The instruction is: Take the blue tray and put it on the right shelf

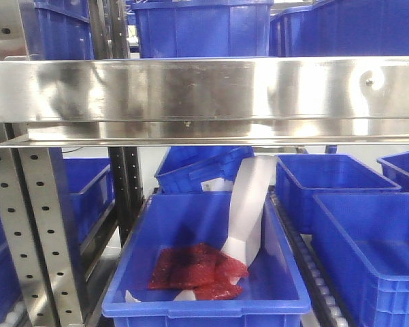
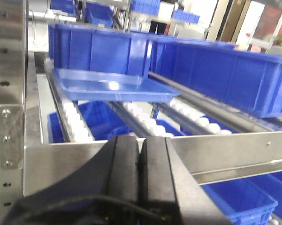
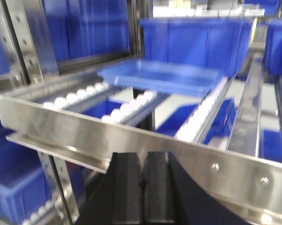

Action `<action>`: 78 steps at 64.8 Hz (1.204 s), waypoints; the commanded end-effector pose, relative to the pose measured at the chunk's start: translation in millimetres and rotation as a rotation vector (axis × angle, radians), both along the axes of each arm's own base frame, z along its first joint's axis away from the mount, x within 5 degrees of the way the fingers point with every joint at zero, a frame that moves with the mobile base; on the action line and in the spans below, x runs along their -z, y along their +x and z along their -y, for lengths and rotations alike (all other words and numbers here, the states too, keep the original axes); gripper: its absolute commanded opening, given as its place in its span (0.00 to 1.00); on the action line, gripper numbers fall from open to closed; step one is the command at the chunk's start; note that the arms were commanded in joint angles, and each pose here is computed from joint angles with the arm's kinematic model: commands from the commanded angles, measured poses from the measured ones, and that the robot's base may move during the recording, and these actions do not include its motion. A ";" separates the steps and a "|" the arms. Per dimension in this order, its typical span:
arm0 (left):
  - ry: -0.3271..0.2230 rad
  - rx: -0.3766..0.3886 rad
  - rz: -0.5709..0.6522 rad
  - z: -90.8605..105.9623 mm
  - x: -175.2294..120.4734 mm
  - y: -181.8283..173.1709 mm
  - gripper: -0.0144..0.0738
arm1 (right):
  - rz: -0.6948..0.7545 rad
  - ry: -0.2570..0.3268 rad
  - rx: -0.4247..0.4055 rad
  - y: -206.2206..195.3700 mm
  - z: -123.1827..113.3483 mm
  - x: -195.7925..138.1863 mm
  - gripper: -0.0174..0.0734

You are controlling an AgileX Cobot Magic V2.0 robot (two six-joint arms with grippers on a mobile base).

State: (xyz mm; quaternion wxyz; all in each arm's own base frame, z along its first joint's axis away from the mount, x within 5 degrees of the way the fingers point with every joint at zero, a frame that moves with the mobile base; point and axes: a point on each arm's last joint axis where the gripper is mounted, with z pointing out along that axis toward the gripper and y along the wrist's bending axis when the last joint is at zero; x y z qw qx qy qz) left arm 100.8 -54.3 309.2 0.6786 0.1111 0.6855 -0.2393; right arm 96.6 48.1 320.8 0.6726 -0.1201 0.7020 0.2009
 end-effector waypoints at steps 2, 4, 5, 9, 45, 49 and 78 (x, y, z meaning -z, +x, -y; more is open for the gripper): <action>-0.055 0.039 0.105 1.9 -17.5 -4.4 0.11 | 0.161 0.051 -0.026 -10.5 2.6 -21.8 0.24; -0.055 0.039 0.105 1.9 -17.5 -4.4 0.11 | 0.167 0.054 -0.026 -11.9 3.3 -22.5 0.24; -0.055 0.039 0.105 1.9 -17.5 -4.4 0.11 | 0.168 0.055 -0.026 -12.2 3.5 -22.6 0.24; -0.055 0.039 0.105 1.9 -17.5 -4.4 0.11 | 0.169 0.055 -0.026 -12.4 3.6 -22.7 0.24; -0.055 0.039 0.105 1.9 -17.5 -4.4 0.11 | 0.172 0.042 0.042 -10.5 9.7 -14.1 0.24; -0.055 0.039 0.105 1.9 -17.5 -4.4 0.11 | 0.195 -0.004 0.130 -10.2 18.0 -5.1 0.24; -0.055 0.039 0.105 1.9 -17.5 -4.4 0.11 | 0.235 -0.076 0.387 -44.4 43.6 84.4 0.24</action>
